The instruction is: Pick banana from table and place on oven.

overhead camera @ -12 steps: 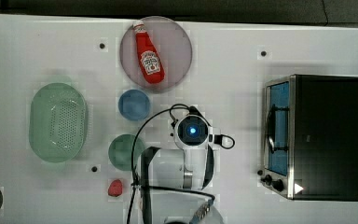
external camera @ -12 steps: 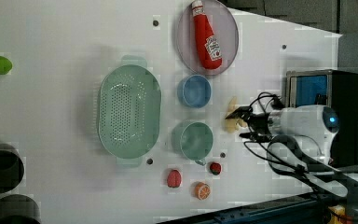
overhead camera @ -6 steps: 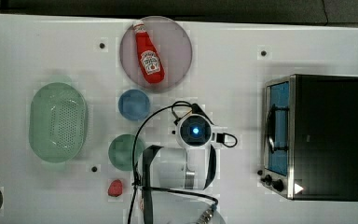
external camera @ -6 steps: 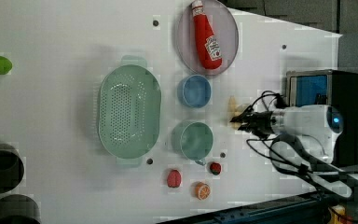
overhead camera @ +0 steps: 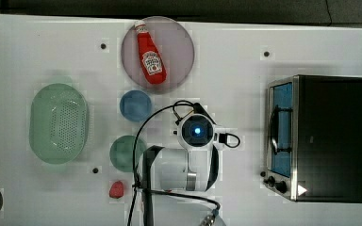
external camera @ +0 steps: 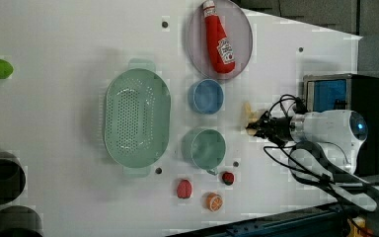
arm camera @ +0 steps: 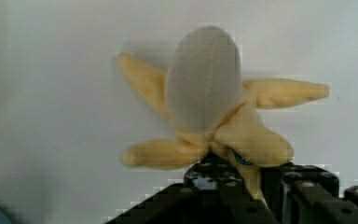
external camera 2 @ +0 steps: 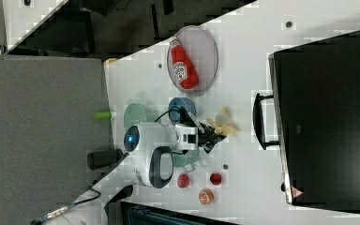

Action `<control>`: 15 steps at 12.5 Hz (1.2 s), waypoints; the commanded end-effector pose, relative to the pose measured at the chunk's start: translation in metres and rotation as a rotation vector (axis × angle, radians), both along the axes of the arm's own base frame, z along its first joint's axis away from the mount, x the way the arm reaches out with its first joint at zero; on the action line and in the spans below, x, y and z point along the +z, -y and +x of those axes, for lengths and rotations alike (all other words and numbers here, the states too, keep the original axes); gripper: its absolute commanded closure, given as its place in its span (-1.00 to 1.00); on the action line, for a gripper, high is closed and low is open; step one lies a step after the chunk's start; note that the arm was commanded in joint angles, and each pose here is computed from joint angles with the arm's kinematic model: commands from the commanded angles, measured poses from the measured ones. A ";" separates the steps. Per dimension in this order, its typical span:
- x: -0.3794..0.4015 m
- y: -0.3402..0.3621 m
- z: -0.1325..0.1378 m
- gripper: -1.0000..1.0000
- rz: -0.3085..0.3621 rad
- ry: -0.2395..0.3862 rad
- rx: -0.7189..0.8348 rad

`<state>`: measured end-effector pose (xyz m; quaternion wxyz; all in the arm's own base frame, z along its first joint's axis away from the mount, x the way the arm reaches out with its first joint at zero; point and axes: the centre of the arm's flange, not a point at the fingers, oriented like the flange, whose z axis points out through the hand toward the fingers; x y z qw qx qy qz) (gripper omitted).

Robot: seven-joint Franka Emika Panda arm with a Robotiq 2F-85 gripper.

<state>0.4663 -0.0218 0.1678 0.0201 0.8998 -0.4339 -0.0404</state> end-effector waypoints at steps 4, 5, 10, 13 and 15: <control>0.229 -0.007 0.032 0.62 -0.005 0.118 -0.009; 0.268 -0.006 0.029 0.62 -0.005 0.102 -0.010; 0.397 0.014 0.026 0.62 0.000 0.096 -0.048; 0.397 0.073 0.031 0.62 0.010 0.094 -0.125; 0.384 0.129 0.027 0.62 0.024 0.075 -0.121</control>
